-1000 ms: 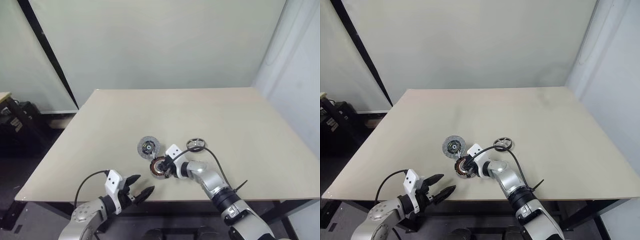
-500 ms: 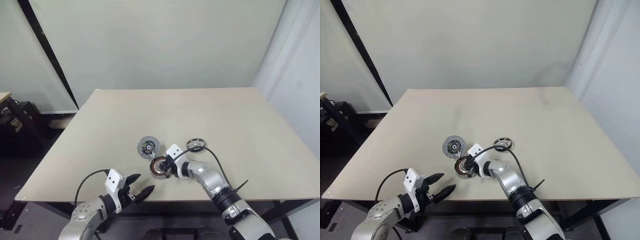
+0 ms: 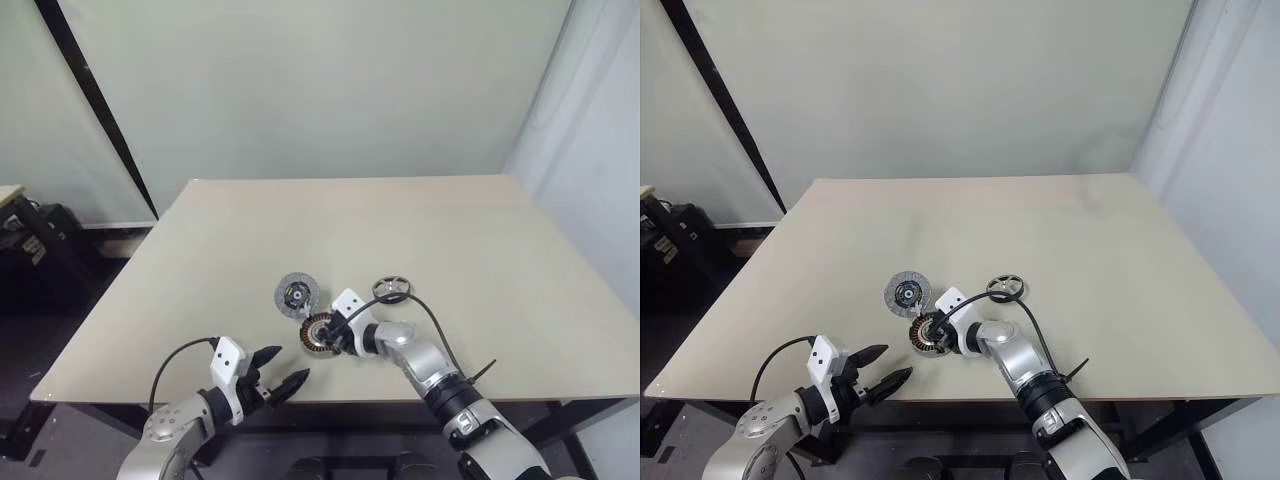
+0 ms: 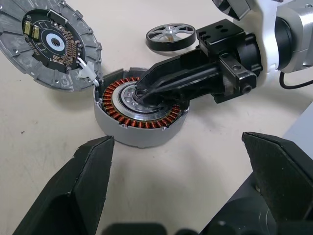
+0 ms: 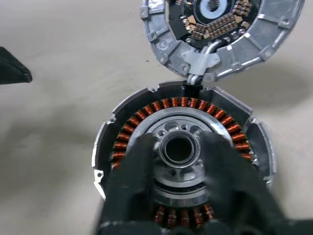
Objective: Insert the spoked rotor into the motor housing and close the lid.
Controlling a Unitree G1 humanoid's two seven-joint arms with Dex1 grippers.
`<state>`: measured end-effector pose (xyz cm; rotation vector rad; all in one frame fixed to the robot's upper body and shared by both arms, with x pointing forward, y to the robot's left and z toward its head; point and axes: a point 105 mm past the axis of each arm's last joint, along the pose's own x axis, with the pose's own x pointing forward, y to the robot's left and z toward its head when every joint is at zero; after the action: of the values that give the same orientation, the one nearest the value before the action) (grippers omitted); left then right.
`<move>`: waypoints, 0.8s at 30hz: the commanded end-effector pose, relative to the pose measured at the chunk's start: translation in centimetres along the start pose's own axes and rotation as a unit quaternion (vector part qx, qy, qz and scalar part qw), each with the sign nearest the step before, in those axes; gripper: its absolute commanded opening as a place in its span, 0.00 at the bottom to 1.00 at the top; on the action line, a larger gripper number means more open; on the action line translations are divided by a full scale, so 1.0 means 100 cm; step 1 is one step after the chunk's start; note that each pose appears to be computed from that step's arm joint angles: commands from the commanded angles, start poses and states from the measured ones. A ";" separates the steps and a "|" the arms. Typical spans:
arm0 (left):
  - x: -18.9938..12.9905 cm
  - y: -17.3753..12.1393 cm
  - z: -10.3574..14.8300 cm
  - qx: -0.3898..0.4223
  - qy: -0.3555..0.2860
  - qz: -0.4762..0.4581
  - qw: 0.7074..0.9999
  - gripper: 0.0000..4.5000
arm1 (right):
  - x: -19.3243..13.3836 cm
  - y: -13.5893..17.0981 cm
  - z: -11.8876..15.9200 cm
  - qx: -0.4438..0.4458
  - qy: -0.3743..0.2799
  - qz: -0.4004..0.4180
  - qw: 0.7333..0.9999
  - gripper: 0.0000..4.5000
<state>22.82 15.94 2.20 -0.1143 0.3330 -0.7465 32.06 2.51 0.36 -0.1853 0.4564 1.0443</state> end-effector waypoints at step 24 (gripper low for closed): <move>0.002 0.000 0.017 0.025 -0.025 -0.001 0.999 1.00 | -0.001 0.002 0.004 -0.005 -0.005 -0.007 1.000 0.00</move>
<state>23.13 15.86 2.44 -0.1084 0.3220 -0.7464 31.58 2.69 0.21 -0.1918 0.4664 1.0415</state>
